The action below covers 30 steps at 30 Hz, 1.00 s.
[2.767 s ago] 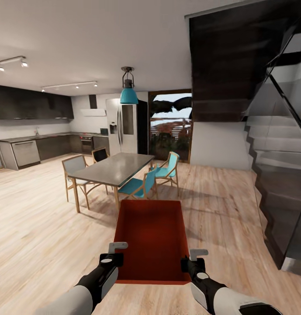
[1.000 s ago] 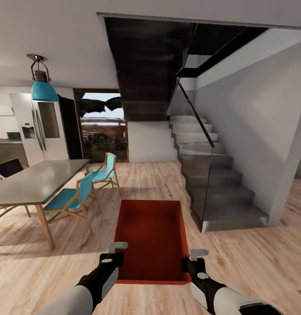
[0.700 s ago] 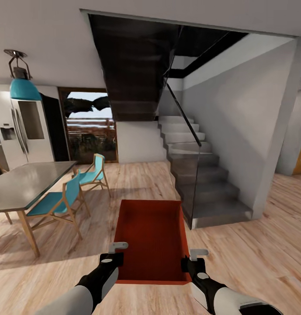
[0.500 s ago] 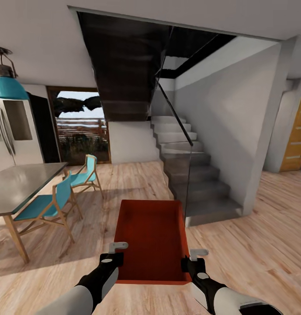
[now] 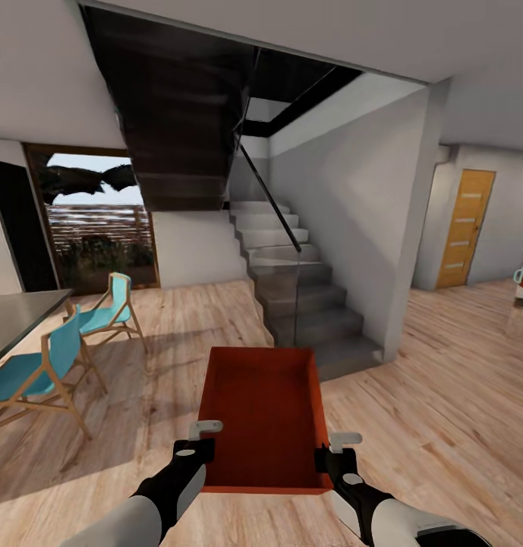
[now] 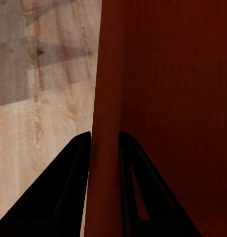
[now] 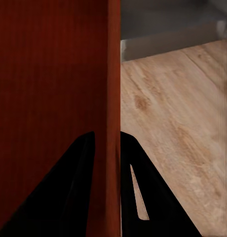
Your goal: Move the two storage containers from the living room to the garage. In the garage, place one container on the floor and stack the other container on top of it (either order is fine).
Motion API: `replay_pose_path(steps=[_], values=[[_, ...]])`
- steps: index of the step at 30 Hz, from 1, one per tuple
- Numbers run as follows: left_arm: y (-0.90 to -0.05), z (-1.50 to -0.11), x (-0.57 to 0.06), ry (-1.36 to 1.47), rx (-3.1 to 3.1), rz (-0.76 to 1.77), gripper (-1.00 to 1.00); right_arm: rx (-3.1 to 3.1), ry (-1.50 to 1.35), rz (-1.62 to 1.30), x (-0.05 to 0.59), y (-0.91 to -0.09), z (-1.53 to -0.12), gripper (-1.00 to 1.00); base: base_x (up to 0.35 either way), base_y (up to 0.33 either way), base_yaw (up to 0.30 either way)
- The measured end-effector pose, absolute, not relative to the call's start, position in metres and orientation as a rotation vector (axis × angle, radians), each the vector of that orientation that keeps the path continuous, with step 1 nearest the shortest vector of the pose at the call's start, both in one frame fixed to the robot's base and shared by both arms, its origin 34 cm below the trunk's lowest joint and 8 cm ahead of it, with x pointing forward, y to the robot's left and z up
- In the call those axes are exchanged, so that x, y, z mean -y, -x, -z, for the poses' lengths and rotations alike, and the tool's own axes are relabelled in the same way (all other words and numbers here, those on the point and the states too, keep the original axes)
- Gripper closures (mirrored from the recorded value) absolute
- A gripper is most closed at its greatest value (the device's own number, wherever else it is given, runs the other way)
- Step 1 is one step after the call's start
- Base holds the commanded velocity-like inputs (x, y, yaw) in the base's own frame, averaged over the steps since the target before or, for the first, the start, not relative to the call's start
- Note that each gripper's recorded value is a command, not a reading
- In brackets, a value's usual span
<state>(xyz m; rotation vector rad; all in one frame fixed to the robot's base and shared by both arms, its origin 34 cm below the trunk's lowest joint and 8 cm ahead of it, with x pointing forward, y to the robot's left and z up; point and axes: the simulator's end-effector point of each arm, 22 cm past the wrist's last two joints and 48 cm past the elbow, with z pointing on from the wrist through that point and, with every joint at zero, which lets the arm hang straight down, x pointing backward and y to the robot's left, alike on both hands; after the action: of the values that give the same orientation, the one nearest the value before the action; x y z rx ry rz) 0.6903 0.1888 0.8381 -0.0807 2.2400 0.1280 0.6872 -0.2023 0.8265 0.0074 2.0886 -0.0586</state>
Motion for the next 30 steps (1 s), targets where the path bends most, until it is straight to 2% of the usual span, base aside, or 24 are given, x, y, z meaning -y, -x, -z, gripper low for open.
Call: replay_pose_path(steps=[30], values=[[-0.6903,-0.8381,-0.1888,0.080,-2.240,-0.128,1.00,-2.089,-0.007,0.059,0.2023,-0.6872,-0.8265,1.00,0.000,0.000,-0.284]])
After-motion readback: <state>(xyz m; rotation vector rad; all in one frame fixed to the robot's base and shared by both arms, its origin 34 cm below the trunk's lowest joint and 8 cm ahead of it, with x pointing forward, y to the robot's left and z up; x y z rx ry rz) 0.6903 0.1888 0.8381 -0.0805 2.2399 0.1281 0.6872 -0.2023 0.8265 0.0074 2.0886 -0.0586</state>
